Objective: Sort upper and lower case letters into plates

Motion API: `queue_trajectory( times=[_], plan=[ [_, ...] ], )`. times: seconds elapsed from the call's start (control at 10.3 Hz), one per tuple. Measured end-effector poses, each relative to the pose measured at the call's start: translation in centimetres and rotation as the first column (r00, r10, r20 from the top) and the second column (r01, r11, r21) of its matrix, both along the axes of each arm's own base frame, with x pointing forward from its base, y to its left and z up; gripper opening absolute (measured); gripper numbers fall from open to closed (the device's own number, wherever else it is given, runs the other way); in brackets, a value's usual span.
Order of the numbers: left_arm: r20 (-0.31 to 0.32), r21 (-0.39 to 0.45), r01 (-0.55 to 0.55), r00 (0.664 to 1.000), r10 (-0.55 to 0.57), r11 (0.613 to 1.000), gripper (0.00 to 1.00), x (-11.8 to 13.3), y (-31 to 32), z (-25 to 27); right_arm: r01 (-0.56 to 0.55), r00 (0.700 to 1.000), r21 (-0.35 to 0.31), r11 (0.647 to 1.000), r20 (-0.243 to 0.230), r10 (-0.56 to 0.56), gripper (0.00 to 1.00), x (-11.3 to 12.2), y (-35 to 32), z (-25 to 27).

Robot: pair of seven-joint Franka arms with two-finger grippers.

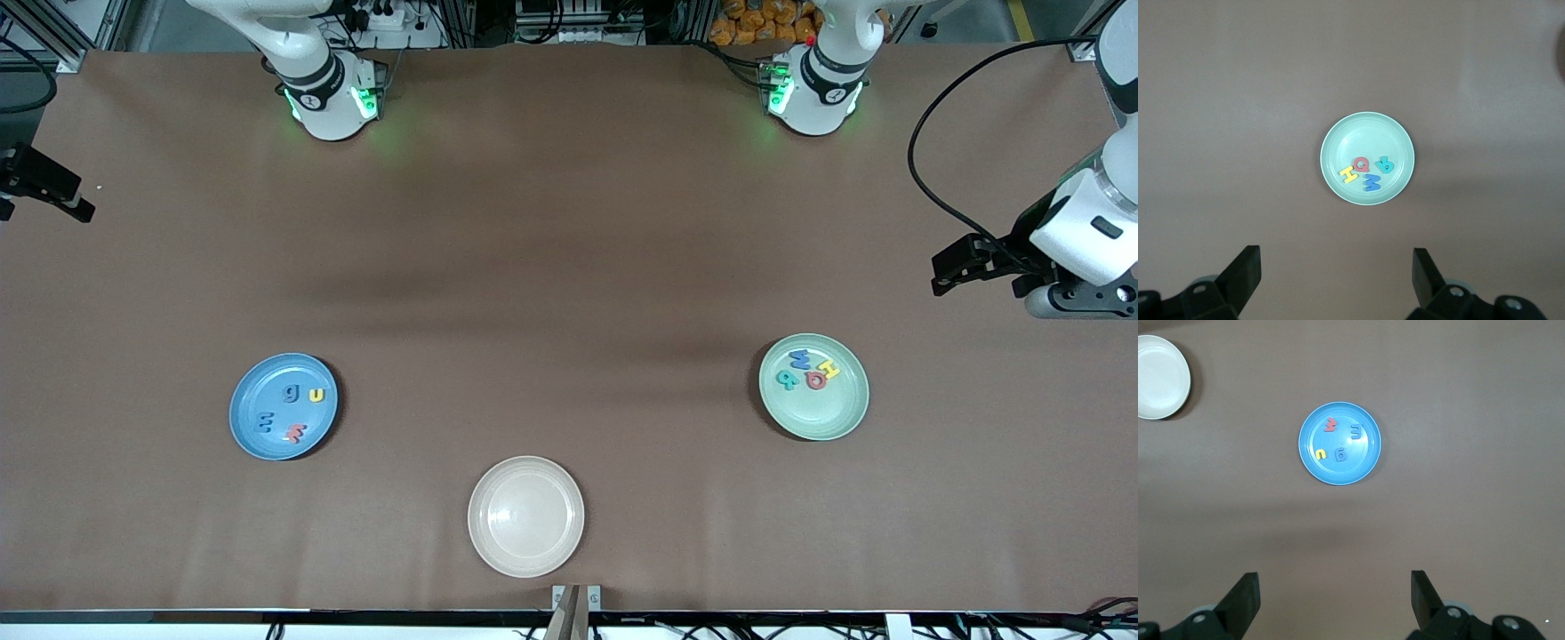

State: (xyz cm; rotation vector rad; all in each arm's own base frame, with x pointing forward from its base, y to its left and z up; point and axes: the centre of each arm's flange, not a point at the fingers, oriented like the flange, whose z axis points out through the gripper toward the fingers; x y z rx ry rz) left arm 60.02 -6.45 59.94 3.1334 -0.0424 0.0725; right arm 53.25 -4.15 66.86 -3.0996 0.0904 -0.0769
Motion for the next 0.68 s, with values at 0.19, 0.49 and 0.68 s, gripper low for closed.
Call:
queue_trajectory(
  times=[0.19,0.49,0.68],
  plan=[
    [0.0,0.0,0.0,1.0,0.0,1.0,1.0,0.0,-0.01,0.0,-0.002,1.0,0.0,1.0,-0.001,0.002,1.0,0.03,0.11,-0.04],
    [0.0,0.0,0.001,1.0,-0.001,1.0,1.0,-0.01,-0.05,0.0,-0.002,1.0,0.0,1.0,-0.003,0.002,1.0,0.03,0.12,-0.09],
    [0.0,0.0,0.001,1.0,-0.001,1.0,1.0,-0.01,-0.06,0.0,-0.002,1.0,0.001,1.0,-0.011,0.002,1.0,-0.05,0.12,-0.16]
  ],
)
